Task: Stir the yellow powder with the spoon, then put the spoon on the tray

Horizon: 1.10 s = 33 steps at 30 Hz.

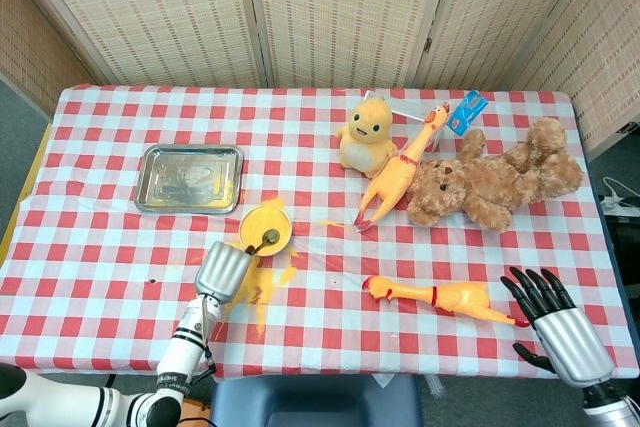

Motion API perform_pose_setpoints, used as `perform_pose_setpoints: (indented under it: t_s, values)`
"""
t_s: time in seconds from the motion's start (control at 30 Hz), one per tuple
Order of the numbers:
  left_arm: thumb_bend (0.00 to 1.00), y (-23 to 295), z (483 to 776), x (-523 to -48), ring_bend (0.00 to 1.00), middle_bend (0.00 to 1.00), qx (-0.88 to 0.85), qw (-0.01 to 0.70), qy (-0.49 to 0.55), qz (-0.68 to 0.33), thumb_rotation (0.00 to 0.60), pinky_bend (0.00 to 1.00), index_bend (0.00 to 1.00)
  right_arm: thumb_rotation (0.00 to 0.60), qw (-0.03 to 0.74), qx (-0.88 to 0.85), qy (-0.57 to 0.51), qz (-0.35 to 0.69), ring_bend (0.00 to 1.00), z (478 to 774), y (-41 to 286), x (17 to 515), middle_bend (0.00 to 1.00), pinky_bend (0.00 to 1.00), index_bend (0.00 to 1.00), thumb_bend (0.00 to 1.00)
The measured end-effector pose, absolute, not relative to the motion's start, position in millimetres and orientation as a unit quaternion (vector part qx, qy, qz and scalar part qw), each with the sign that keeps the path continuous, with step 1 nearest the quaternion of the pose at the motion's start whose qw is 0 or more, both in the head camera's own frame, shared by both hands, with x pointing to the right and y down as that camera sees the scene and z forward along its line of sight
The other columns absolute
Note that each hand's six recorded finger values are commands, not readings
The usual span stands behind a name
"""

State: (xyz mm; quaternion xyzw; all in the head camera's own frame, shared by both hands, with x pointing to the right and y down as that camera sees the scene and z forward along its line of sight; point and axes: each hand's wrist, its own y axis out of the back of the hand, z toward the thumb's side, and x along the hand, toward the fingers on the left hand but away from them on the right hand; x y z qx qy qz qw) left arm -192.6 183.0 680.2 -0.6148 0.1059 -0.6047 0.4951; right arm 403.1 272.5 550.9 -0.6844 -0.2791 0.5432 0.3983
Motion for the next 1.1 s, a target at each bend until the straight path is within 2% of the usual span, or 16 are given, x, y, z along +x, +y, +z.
perform_pose_setpoints:
  t_s: [0.63,1.1]
  values:
    - [0.74,196,670,-173,1.00,1.00,-0.628,0.497,0.099,-0.590,0.600,1.00,0.35,0.600,0.398,-0.689,-0.284,0.535,0.00,545,272,405,0.00,0.00,0.00,0.08]
    - [0.59,202,659,-156,1.00,1.00,-0.640,0.505,0.111,-0.569,0.600,1.00,0.37,0.600,0.398,-0.690,-0.289,0.531,0.00,541,272,406,0.00,0.00,0.00,0.08]
